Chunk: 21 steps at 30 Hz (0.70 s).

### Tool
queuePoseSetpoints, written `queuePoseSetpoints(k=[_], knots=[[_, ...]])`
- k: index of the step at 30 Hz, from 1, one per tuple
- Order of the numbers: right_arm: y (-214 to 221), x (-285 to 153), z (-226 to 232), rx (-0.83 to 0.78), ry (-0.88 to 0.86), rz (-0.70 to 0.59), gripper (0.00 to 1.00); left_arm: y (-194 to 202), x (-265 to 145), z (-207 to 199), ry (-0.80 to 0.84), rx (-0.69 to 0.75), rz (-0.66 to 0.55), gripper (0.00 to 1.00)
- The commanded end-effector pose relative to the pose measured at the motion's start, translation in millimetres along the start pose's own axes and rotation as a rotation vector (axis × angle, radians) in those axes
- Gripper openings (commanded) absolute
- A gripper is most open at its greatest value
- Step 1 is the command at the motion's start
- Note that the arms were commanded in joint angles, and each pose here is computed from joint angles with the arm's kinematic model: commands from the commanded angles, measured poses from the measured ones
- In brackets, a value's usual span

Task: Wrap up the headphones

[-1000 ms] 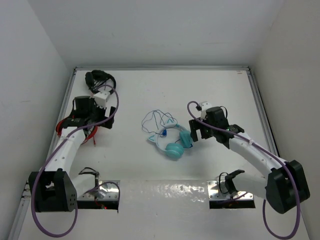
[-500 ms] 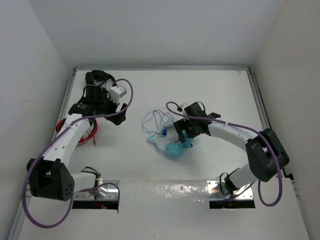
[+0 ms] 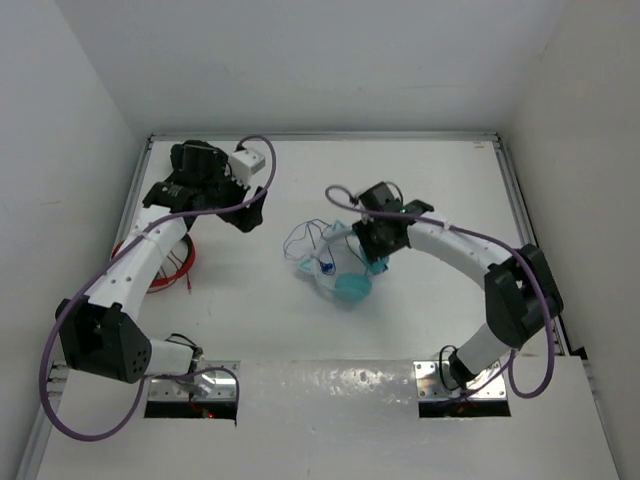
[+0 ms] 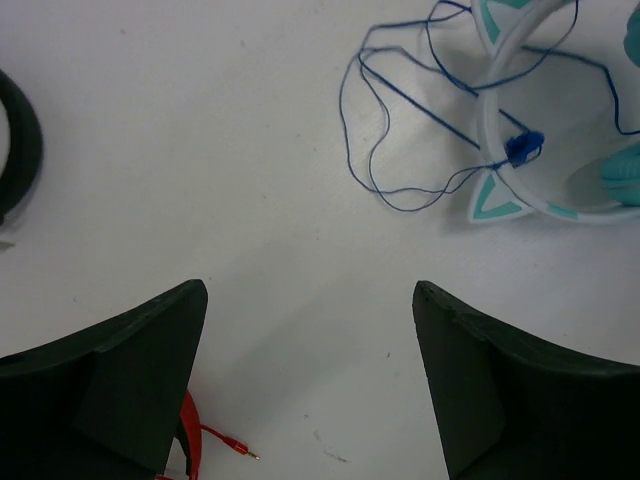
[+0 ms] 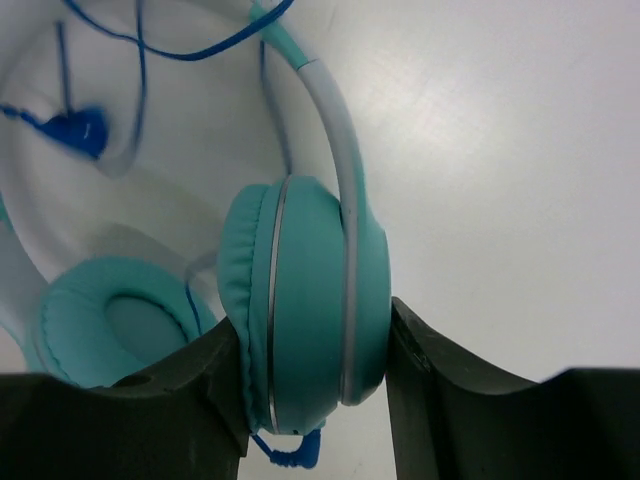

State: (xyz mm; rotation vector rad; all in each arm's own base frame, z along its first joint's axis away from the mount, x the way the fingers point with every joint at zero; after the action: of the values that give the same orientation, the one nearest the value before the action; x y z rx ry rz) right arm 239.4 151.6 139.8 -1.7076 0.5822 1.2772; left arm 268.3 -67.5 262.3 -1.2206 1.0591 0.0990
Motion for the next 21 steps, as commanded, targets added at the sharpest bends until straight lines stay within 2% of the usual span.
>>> queuePoseSetpoints(k=[1, 3, 4, 5, 6, 7, 8, 9, 10, 13, 14, 18, 21], knots=[[-100, -86, -40, 0.192, 0.180, -0.495, 0.00, -39, -19, 1, -0.048, -0.044, -0.129, 0.82], [-127, -139, -75, 0.335, 0.257, -0.709, 0.00, -59, -32, 1, -0.062, -0.035, -0.203, 0.83], [-137, -155, -84, 0.350, 0.311, -0.800, 0.00, -65, -37, 1, -0.060, -0.030, -0.228, 0.83], [-139, -164, -92, 0.368, 0.405, -0.838, 0.00, -74, -44, -1, -0.053, -0.027, -0.268, 0.83], [-147, -173, -94, 0.354, 0.421, -0.876, 0.00, -78, -47, -2, -0.048, -0.029, -0.284, 0.83], [-151, -175, -93, 0.313, 0.406, -0.867, 0.00, -81, -50, -3, -0.026, -0.024, -0.300, 0.84], [-158, -178, -84, 0.243, 0.296, -0.871, 0.00, -83, -51, -4, -0.016, -0.027, -0.302, 0.84], [-167, -190, -68, 0.192, 0.259, -0.895, 0.00, -86, -55, -4, -0.013, -0.026, -0.315, 0.84], [-167, -182, -63, 0.155, 0.271, -0.836, 0.00, -87, -55, -5, 0.001, -0.026, -0.316, 0.84], [-161, -172, -81, 0.304, 0.263, -0.777, 0.00, -93, -63, -7, 0.016, 0.003, -0.331, 0.85], [-159, -169, -80, 0.294, 0.252, -0.773, 0.00, -94, -65, -8, 0.023, 0.014, -0.334, 0.85], [-157, -154, -23, 0.068, 0.164, -0.748, 0.00, -114, -77, -6, 0.013, 0.081, -0.375, 0.86], [-162, -156, -6, 0.076, 0.091, -0.779, 0.00, -126, -76, -6, 0.045, 0.129, -0.381, 0.86]])
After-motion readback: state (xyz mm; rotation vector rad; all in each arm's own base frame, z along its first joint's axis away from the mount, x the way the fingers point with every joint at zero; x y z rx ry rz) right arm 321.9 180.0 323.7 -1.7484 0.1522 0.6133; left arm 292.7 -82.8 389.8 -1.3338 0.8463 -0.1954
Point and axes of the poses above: each gripper's point midway between its finger pads, its own x axis out along the fingers, its own z axis along the line the jaws close on, y = z × x, the point moved 10 cm from there along -x, back along the fingers, and after that the axes turned 3 degrees about -x, right-handed, at the moved point
